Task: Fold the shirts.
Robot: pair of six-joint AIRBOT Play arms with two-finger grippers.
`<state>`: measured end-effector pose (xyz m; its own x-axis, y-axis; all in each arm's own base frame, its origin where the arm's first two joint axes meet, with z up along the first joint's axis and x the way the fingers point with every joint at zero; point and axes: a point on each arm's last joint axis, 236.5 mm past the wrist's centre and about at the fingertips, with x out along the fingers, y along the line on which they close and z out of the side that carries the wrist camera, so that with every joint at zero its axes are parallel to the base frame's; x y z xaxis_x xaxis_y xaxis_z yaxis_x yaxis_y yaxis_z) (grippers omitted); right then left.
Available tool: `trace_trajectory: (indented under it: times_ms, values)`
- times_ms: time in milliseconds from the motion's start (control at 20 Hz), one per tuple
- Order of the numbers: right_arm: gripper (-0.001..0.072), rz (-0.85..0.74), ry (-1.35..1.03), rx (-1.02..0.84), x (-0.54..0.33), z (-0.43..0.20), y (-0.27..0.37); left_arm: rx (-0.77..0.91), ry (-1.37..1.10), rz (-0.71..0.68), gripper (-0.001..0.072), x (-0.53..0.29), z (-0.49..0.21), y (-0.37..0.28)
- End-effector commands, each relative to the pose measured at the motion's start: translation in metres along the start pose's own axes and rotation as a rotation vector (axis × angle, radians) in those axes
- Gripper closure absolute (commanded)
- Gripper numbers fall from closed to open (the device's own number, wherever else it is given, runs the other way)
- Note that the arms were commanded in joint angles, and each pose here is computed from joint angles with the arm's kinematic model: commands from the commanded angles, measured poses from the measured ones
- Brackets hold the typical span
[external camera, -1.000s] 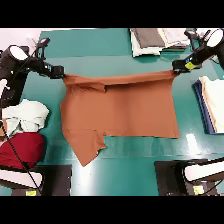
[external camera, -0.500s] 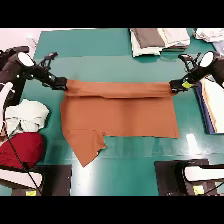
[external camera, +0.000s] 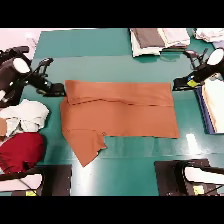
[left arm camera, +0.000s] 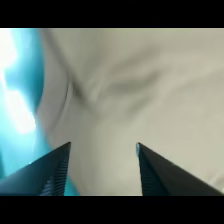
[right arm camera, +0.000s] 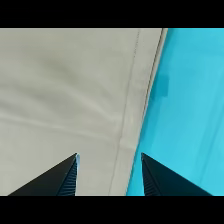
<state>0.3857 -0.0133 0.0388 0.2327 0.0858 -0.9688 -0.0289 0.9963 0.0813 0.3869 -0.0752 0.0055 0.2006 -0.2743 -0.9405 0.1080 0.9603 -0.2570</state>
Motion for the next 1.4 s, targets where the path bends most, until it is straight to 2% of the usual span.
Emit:
trace_trajectory:
  times_ms: [0,150,300,450,550,800,900,1100,1250,1300,1350]
  values:
    - [0.026,-0.003,-0.067,-0.018,-0.037,-0.01,0.009,-0.053,0.065,0.042,0.0228,-0.005,-0.074,0.007]
    - [0.026,-0.013,-0.147,-0.02,-0.052,-0.02,0.011,-0.131,0.146,0.005,0.0228,0.014,-0.151,0.001]
    - [0.026,-0.013,-0.153,-0.019,-0.052,-0.034,0.013,-0.201,0.173,-0.079,0.0228,0.032,-0.193,-0.016]
    - [0.026,-0.01,-0.145,-0.019,-0.052,-0.039,0.014,-0.279,0.183,-0.176,0.0228,0.046,-0.209,-0.036]
    - [0.026,0.023,-0.152,-0.012,-0.052,-0.037,0.021,-0.306,0.175,-0.191,0.0229,0.054,-0.214,-0.037]
    - [0.026,0.062,-0.162,0.004,-0.053,-0.035,0.028,-0.369,0.082,-0.293,0.0233,0.06,-0.194,-0.055]
    - [0.026,0.073,-0.137,0.006,-0.053,-0.041,0.03,-0.363,0.051,-0.313,0.0681,0.059,-0.186,-0.058]
    - [0.026,0.059,0.019,0.053,-0.028,-0.09,0.01,-0.288,0.063,-0.309,0.0686,0.048,-0.182,-0.06]
    - [0.0258,0.059,0.157,0.243,0.008,-0.159,-0.027,-0.207,0.056,-0.251,0.0686,0.037,-0.173,-0.051]
    - [0.0249,0.067,0.201,0.312,0.018,-0.183,-0.036,-0.192,0.044,-0.239,0.0686,0.034,-0.168,-0.049]
    - [0.0189,0.086,0.249,0.385,0.03,-0.206,-0.042,-0.185,0.032,-0.235,0.0686,0.031,-0.164,-0.049]
